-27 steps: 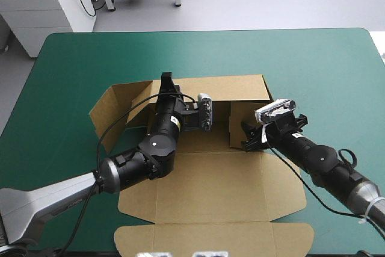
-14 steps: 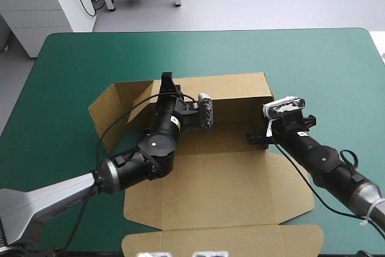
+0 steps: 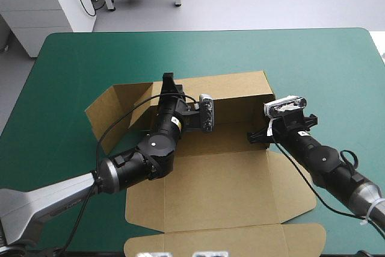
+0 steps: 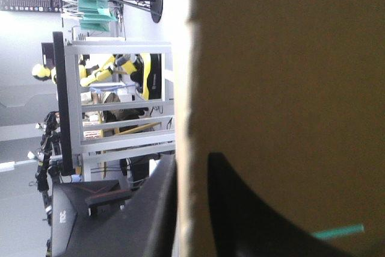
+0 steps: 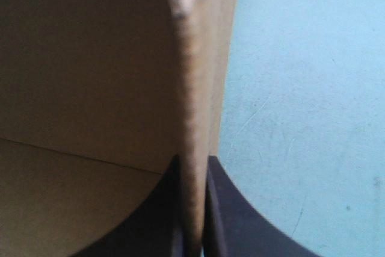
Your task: Fold the box
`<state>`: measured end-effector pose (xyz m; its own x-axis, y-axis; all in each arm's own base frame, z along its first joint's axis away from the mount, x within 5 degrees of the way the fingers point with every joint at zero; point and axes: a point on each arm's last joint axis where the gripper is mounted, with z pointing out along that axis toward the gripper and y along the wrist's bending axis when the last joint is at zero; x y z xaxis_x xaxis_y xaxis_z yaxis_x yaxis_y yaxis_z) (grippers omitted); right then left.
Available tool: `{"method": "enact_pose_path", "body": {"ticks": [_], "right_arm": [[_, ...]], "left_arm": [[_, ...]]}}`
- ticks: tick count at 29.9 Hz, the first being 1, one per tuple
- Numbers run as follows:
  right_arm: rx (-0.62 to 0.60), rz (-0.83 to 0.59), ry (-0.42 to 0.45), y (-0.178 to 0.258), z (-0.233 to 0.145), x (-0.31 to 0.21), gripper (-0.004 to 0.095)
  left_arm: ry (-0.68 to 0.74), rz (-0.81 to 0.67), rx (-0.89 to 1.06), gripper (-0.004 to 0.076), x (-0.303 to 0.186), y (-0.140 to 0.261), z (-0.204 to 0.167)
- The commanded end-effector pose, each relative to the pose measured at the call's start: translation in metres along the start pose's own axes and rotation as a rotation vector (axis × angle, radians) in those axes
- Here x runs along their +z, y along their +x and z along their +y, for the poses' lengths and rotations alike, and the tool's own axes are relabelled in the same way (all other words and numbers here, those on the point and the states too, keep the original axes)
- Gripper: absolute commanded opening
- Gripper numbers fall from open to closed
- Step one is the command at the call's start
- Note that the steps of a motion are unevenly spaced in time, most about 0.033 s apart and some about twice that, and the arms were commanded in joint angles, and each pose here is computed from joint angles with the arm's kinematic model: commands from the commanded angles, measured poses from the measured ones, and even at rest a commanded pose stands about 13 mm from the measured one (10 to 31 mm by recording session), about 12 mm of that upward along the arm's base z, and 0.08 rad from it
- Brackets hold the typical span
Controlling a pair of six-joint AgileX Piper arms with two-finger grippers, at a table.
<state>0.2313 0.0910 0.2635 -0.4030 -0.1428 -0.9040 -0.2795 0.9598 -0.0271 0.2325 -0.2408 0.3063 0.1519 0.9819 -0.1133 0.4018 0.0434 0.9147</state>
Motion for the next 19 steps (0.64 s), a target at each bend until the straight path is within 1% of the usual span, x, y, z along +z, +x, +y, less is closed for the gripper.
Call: {"method": "enact_pose_path", "body": {"ticks": [1, 3, 5, 7, 16, 19], "right_arm": [[-0.002, -0.053, 0.023, -0.016, -0.002, -0.001, -0.0018], [-0.004, -0.055, 0.069, -0.017, -0.005, 0.005, -0.0018], [-0.006, -0.057, 0.114, -0.017, -0.008, 0.010, -0.0018], [-0.007, -0.053, 0.129, -0.019, -0.009, 0.016, -0.0018], [-0.033, -0.014, 0.133, -0.025, -0.004, 0.047, -0.0018], [0.015, 0.000, 0.137, -0.025, -0.004, 0.053, -0.0018]], "left_arm": [[-0.066, -0.074, -0.011, 0.0354, -0.010, -0.005, 0.016], [-0.084, -0.094, -0.034, 0.0482, -0.011, -0.007, 0.018], [-0.089, -0.106, -0.060, 0.0536, -0.011, -0.008, 0.018], [-0.088, -0.106, -0.071, 0.0535, -0.013, -0.010, 0.017], [-0.146, 0.000, -0.037, 0.0531, -0.043, -0.026, 0.006], [-0.152, 0.034, -0.046, 0.0519, -0.053, -0.029, 0.002]]}}
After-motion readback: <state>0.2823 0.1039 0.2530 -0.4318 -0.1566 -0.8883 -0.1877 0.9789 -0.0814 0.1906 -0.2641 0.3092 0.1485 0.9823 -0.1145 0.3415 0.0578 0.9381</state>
